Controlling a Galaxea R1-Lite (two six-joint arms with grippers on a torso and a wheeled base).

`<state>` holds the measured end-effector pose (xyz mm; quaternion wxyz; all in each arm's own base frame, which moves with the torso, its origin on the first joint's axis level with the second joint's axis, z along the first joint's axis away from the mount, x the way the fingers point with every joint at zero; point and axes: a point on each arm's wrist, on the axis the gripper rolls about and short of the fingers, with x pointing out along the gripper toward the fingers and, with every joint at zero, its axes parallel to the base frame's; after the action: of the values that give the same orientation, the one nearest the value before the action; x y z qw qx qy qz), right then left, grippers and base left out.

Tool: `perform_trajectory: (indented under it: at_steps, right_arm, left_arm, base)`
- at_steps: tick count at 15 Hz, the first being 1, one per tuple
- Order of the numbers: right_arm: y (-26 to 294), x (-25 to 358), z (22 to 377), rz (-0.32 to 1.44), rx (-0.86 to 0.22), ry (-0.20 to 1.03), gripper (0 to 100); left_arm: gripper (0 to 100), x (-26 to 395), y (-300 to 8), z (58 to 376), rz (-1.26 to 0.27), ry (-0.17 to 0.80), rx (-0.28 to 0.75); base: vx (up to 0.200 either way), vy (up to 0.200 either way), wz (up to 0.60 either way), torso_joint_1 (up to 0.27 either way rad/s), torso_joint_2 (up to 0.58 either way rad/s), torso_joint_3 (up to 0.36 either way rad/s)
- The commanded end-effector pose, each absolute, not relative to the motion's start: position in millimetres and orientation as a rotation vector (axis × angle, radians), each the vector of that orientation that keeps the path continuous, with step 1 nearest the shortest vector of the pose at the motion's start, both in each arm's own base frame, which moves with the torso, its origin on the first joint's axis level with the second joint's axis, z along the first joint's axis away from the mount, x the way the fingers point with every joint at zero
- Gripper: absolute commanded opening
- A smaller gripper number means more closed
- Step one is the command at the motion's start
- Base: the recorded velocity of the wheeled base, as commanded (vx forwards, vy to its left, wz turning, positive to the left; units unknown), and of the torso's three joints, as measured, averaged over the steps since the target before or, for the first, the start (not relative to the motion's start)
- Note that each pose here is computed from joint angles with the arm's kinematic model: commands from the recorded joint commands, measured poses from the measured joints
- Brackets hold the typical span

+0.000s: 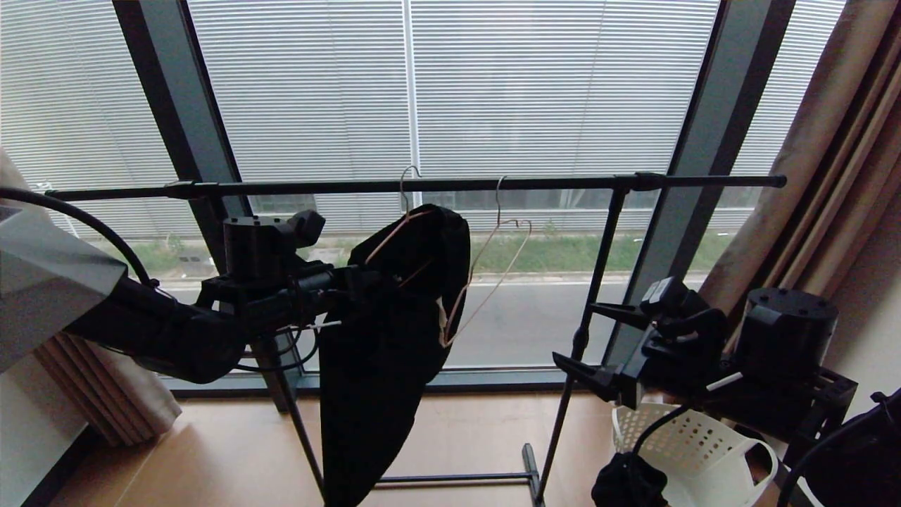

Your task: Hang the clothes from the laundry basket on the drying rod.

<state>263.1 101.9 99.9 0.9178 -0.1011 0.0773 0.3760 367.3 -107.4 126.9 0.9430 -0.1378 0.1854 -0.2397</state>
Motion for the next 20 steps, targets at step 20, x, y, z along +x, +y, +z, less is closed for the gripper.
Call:
perform_trajectory:
  at_steps: [20]
  right_arm:
    - [102.8,264.0,91.3,0.782,-0.224,0.185,100]
  left_arm:
    - [0,397.5,-116.3,109.9,-0.480,0.363,-0.386]
  base:
    - [0.000,0.000,0.00,0.000,0.00,0.000]
